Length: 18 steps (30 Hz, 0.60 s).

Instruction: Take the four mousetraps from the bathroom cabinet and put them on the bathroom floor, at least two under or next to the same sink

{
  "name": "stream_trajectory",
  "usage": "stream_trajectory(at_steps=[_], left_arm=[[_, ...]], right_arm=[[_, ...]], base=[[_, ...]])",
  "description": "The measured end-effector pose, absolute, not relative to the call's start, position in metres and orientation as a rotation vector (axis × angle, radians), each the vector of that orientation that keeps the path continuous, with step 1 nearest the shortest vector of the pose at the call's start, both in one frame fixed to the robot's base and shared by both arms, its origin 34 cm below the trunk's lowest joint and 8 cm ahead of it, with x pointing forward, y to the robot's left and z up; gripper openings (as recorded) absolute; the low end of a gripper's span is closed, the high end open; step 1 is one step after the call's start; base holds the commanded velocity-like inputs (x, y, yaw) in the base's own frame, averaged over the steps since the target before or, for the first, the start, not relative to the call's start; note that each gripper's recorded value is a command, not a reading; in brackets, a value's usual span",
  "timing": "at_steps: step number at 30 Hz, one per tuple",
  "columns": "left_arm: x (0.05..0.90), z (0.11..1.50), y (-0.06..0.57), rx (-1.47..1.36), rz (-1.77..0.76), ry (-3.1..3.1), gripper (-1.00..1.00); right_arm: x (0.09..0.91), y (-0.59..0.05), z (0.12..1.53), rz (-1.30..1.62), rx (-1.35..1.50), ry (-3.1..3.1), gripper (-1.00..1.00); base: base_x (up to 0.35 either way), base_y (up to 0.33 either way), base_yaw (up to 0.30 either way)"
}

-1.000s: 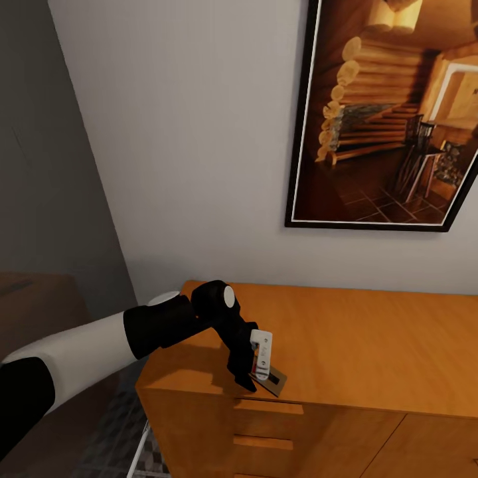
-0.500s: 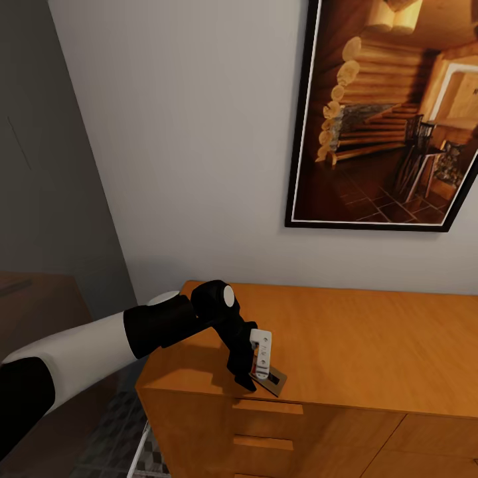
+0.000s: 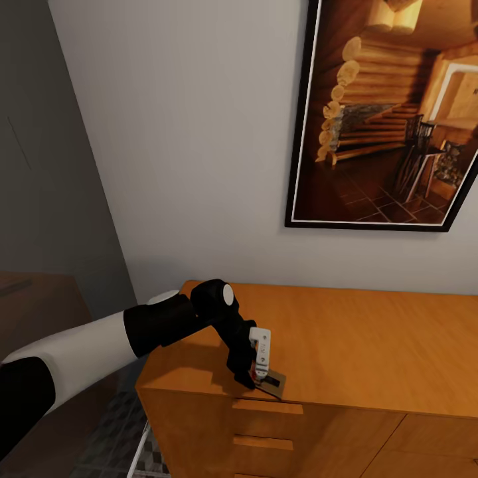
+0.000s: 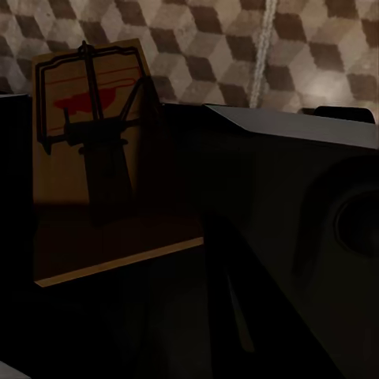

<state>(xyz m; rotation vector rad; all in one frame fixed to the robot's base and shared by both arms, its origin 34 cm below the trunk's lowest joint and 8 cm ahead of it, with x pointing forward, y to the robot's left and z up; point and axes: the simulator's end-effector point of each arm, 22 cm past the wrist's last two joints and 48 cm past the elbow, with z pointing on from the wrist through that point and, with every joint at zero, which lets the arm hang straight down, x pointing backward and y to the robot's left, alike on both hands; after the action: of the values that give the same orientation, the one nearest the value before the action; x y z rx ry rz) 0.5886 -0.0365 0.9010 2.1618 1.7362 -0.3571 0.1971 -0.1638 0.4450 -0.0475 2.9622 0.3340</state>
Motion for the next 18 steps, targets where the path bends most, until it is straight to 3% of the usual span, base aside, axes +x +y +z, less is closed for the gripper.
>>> stream_trajectory(at_steps=[18], left_arm=[[0.5885,0.902,-0.0374,2.179,-0.337,1.704,-1.0]], right_arm=[[0.1979,-0.1639,0.4452,0.333,-0.048,2.958,-1.0]], base=[[0.0,0.0,0.0]])
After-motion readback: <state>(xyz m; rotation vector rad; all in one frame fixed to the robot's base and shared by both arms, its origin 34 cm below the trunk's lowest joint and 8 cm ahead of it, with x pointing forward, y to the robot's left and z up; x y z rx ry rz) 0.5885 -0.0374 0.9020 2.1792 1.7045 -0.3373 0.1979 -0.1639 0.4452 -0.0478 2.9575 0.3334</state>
